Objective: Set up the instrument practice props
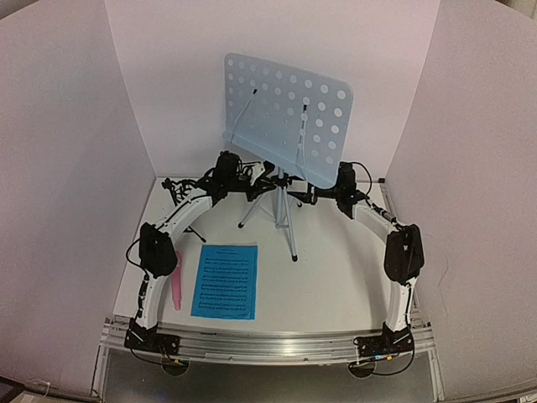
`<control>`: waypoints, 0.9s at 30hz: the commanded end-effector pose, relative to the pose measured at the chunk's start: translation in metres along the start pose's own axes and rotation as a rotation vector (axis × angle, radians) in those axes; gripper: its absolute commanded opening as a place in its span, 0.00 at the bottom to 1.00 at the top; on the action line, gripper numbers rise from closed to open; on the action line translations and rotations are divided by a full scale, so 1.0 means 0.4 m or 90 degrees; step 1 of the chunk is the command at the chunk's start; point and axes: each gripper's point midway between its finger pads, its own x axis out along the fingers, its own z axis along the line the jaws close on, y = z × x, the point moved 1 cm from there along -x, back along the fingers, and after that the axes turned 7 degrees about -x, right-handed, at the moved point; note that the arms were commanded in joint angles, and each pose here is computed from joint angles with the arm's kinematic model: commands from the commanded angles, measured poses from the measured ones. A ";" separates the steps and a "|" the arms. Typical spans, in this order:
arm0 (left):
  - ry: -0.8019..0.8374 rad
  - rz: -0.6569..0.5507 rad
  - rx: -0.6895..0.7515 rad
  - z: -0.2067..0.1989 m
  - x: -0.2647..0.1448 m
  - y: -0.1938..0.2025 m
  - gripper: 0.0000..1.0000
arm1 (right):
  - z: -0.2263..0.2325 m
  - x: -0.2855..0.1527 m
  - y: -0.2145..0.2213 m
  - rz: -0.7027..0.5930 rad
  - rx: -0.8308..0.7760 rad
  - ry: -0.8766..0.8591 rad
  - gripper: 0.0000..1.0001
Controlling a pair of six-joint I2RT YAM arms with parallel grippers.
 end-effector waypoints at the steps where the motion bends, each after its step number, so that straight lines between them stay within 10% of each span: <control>1: -0.056 0.016 -0.030 0.007 -0.001 -0.001 0.00 | 0.087 -0.048 0.062 -0.022 -0.154 -0.016 0.55; 8: -0.142 0.003 -0.114 0.035 0.002 -0.004 0.00 | 0.112 -0.089 0.075 -0.081 -0.313 -0.007 0.58; 27: -0.327 0.044 -0.257 0.032 -0.001 0.043 0.00 | 0.005 -0.206 -0.012 -0.225 -0.317 0.055 0.63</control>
